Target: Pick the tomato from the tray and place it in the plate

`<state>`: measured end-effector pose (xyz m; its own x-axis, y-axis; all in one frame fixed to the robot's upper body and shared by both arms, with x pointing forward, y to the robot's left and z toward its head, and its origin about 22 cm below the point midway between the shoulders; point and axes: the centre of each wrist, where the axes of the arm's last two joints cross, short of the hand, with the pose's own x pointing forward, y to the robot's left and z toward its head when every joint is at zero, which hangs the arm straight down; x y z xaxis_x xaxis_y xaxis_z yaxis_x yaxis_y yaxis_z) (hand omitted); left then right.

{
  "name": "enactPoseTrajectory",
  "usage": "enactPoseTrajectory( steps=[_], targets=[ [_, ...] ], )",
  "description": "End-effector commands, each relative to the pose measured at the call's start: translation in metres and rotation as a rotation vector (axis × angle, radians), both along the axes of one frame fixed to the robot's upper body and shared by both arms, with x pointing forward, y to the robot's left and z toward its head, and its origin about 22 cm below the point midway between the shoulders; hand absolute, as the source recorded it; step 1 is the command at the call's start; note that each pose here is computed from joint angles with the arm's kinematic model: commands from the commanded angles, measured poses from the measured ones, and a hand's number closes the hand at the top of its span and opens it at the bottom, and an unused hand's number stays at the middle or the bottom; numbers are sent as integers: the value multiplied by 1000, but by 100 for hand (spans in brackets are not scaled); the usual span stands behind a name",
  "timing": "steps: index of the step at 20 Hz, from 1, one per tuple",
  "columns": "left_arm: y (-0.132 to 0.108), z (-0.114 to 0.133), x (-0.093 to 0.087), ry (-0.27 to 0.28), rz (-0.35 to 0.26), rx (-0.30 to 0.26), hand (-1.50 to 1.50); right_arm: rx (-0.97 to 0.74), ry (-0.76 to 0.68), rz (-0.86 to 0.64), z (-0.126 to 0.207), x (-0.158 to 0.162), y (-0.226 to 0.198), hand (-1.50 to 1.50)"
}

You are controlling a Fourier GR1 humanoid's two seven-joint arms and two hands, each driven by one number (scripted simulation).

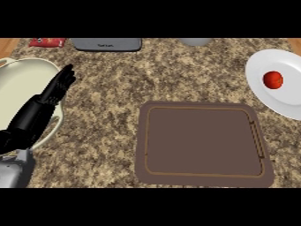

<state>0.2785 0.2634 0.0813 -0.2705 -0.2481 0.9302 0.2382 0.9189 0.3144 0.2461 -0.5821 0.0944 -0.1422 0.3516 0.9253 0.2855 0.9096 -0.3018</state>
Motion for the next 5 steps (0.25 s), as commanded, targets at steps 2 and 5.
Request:
enactPoseTrajectory(
  steps=[2,5],
  targets=[
    [-14,-2,1,11,-5,-4,0,12,-37,105,-2,-19,-11,-150],
    [-6,3,-6,-4,-15,-14,0,11,-22,150,0,-21,-11,-150]
  ],
)
